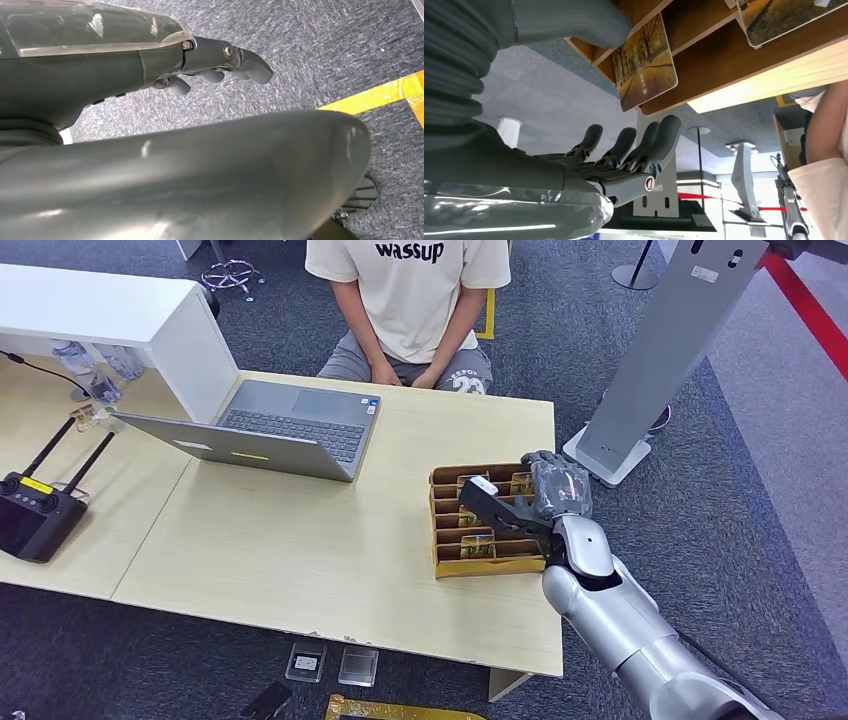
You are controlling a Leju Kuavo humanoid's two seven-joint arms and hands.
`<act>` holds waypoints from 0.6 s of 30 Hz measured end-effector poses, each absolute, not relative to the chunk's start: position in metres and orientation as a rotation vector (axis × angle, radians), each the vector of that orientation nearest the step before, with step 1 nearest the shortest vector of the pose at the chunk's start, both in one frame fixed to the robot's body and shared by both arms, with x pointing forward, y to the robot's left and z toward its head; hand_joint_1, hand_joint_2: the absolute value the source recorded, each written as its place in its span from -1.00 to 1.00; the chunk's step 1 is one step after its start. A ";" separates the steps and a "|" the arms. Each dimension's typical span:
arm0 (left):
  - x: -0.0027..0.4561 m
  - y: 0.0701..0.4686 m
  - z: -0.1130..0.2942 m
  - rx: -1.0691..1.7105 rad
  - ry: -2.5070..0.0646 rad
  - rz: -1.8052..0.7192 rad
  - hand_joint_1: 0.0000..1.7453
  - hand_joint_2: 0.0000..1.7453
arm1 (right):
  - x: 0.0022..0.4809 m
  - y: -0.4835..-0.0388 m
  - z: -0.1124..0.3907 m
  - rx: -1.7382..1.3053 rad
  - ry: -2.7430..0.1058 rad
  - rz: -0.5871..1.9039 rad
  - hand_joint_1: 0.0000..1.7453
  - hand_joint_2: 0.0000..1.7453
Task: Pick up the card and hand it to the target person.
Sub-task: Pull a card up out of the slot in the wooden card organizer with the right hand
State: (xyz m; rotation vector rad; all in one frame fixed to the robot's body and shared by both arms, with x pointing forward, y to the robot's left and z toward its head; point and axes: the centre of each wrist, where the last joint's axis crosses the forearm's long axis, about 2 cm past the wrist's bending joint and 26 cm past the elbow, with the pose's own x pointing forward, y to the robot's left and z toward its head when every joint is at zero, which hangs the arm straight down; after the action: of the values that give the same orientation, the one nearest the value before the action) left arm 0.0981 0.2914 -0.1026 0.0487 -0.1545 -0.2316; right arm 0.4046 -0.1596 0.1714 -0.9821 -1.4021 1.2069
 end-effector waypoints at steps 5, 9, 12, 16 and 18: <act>0.098 0.291 -0.103 0.048 -0.155 -0.228 -1.00 -1.00 | 0.405 -0.160 0.169 -0.979 -1.387 1.216 -0.06 1.00; 0.098 0.292 -0.103 0.048 -0.154 -0.228 -1.00 -1.00 | 0.404 -0.161 0.168 -0.978 -1.381 1.216 0.06 1.00; 0.098 0.292 -0.103 0.048 -0.155 -0.228 -1.00 -1.00 | 0.405 -0.161 0.167 -0.978 -1.381 1.215 0.21 1.00; 0.097 0.292 -0.103 0.046 -0.155 -0.227 -1.00 -1.00 | 0.406 -0.161 0.168 -0.977 -1.387 1.213 0.24 1.00; 0.097 0.292 -0.103 0.045 -0.155 -0.228 -1.00 -1.00 | 0.406 -0.161 0.169 -0.976 -1.389 1.213 0.25 1.00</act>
State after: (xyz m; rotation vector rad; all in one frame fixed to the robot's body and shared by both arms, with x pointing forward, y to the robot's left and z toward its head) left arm 0.0973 0.2916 -0.1027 0.0454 -0.1547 -0.2278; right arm 0.4062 -0.1609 0.1688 -0.9763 -1.3891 1.2125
